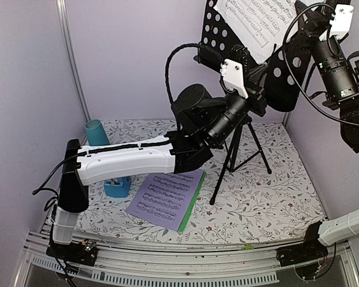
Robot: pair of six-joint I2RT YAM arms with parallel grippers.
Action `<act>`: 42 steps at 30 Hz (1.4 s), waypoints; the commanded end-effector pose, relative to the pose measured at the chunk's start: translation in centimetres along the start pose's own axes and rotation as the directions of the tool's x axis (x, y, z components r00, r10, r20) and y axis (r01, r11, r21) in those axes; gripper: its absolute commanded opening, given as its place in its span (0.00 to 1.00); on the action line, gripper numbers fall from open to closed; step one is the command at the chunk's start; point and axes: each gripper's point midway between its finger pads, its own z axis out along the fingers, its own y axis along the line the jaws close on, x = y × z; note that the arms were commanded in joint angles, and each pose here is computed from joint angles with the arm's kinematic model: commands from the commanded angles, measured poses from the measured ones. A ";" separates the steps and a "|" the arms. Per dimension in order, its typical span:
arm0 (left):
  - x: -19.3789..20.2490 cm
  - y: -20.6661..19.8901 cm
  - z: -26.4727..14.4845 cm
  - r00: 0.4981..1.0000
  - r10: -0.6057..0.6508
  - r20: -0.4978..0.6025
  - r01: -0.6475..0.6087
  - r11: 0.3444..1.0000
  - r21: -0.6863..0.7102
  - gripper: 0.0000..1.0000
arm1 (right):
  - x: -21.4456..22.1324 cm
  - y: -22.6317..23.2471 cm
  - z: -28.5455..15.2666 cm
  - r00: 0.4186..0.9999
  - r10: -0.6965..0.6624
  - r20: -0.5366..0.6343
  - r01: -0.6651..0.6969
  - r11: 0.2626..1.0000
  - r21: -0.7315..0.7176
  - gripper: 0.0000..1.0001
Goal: Set up the instrument practice props
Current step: Place the sheet music on the music stand.
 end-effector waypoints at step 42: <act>3.6 -1.1 -0.5 0.993 0.044 -0.108 -0.038 0.998 0.054 0.00 | 0.6 -2.5 -3.0 0.853 0.136 -0.504 -0.247 0.956 -0.160 0.00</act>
